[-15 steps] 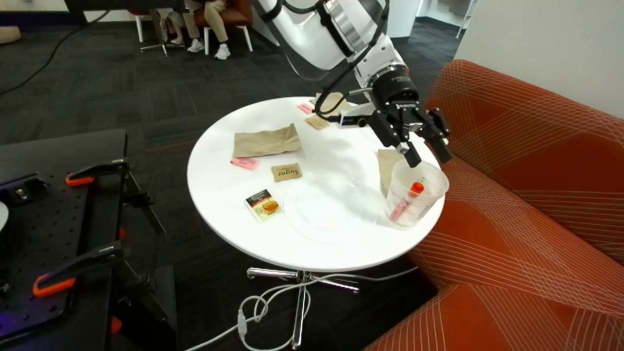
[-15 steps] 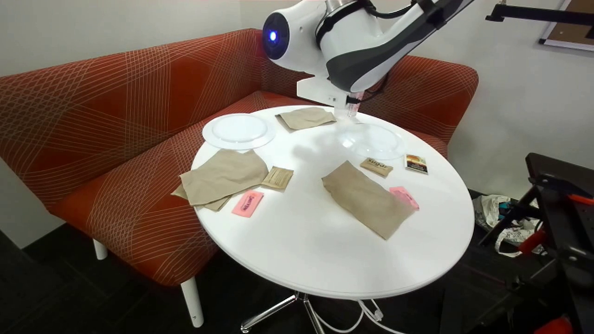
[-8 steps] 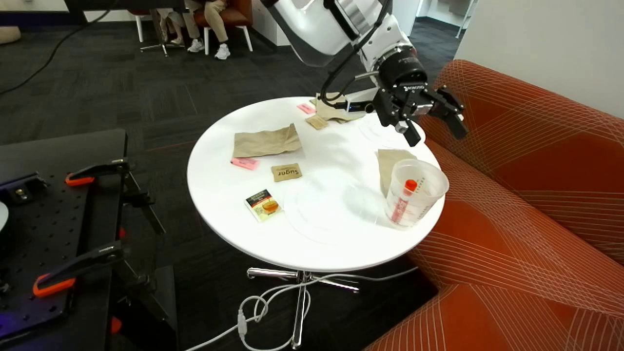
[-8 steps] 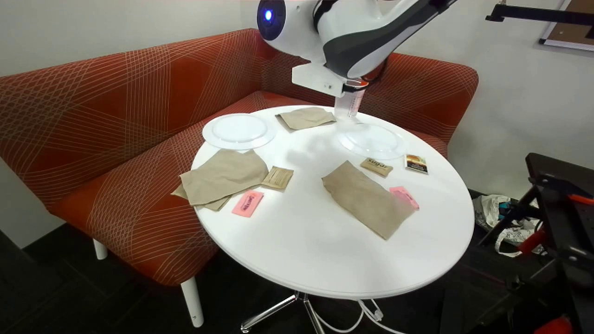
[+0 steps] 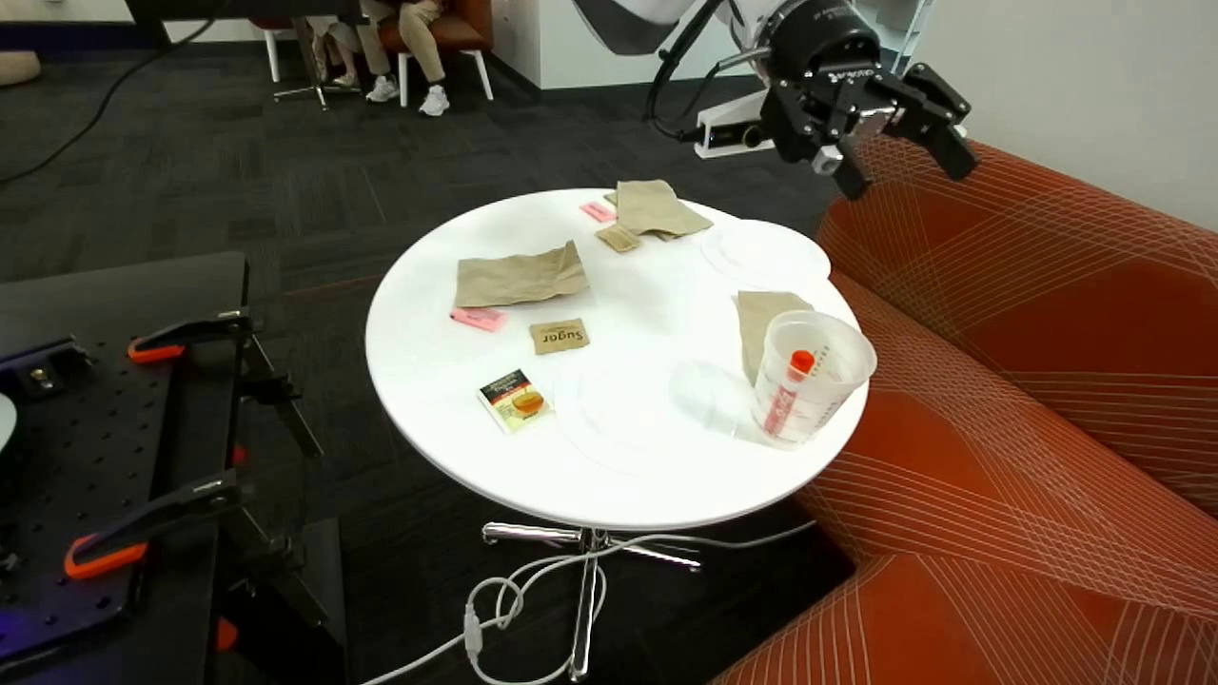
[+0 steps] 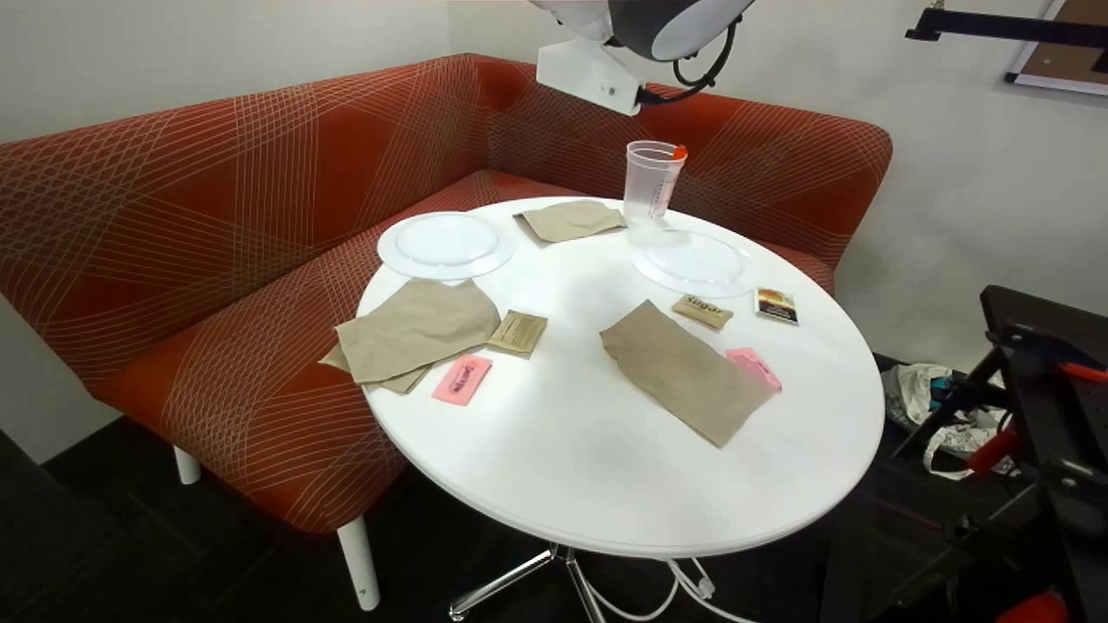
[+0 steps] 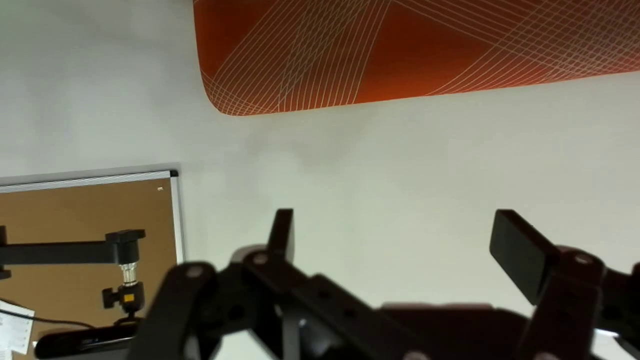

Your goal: Put the red marker inside the clear cup

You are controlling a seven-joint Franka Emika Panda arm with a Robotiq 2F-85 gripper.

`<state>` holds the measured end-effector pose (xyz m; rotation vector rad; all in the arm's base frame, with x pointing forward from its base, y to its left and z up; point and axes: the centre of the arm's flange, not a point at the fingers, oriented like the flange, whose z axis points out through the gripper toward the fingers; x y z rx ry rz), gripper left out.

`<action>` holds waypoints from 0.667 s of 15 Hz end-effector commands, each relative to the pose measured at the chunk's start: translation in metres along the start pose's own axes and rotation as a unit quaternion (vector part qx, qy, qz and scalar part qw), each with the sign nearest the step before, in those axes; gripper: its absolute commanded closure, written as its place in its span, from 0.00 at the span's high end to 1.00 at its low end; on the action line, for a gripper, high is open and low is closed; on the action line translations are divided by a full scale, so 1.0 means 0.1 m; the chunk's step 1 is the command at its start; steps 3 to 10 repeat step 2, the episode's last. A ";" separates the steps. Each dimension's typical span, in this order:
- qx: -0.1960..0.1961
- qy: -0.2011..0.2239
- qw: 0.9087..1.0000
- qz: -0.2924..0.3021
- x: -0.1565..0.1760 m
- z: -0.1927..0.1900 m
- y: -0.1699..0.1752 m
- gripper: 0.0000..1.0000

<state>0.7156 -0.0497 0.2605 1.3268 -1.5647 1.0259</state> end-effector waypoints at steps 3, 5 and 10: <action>-0.001 0.000 1.000 -0.003 -0.04 0.01 0.01 1.00; -0.001 0.000 1.000 -0.003 -0.04 0.01 0.01 1.00; -0.001 0.000 1.000 -0.003 -0.04 0.01 0.01 1.00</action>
